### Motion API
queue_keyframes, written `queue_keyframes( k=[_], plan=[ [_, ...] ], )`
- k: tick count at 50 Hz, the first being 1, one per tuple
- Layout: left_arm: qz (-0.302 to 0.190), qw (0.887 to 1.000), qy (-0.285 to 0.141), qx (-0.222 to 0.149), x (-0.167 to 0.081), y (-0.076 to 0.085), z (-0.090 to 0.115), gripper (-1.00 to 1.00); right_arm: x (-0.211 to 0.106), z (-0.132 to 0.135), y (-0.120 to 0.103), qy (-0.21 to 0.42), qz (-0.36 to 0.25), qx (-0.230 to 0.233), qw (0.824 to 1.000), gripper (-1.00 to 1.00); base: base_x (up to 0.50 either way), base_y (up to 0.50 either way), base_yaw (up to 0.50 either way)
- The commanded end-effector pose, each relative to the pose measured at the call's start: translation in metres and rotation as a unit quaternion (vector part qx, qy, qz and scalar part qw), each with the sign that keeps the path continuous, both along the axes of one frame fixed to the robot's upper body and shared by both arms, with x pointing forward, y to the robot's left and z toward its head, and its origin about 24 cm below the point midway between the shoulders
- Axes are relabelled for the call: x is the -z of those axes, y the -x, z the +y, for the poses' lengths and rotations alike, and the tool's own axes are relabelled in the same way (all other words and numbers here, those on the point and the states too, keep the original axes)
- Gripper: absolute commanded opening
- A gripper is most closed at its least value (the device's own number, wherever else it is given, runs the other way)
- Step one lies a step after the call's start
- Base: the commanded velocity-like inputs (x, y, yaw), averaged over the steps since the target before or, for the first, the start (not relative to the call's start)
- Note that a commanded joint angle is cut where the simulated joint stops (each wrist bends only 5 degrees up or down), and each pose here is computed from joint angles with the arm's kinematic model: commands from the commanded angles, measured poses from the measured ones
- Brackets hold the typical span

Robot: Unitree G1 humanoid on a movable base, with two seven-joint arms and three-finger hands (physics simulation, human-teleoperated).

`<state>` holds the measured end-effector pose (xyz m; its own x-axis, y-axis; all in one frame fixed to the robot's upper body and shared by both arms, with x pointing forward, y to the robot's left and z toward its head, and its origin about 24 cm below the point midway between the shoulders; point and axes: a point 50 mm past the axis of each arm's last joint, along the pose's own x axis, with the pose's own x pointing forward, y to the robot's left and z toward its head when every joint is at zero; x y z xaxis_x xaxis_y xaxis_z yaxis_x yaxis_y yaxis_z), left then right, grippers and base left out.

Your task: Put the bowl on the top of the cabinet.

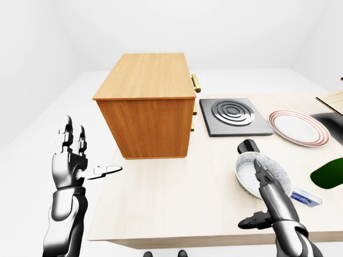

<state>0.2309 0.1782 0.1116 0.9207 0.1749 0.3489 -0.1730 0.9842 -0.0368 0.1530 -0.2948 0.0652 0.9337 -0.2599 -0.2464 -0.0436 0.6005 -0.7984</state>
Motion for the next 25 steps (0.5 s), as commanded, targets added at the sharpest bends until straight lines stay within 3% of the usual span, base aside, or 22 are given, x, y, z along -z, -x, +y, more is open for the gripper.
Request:
queue_keyframes(
  k=[1, 25],
  plan=[
    [0.000, 1.000, 0.000, -0.001, 0.000, -0.001, 0.000, 1.00, 0.013, -0.004, 0.002, 0.003, 0.025, 0.011, 1.000, 1.00, 0.00, 0.00, 0.00],
    [0.002, 1.000, 0.000, -0.002, 0.001, 0.000, 0.000, 1.00, 0.040, -0.012, 0.009, 0.012, 0.080, 0.033, 0.996, 1.00, 0.00, 0.00, 0.00]
  ],
)
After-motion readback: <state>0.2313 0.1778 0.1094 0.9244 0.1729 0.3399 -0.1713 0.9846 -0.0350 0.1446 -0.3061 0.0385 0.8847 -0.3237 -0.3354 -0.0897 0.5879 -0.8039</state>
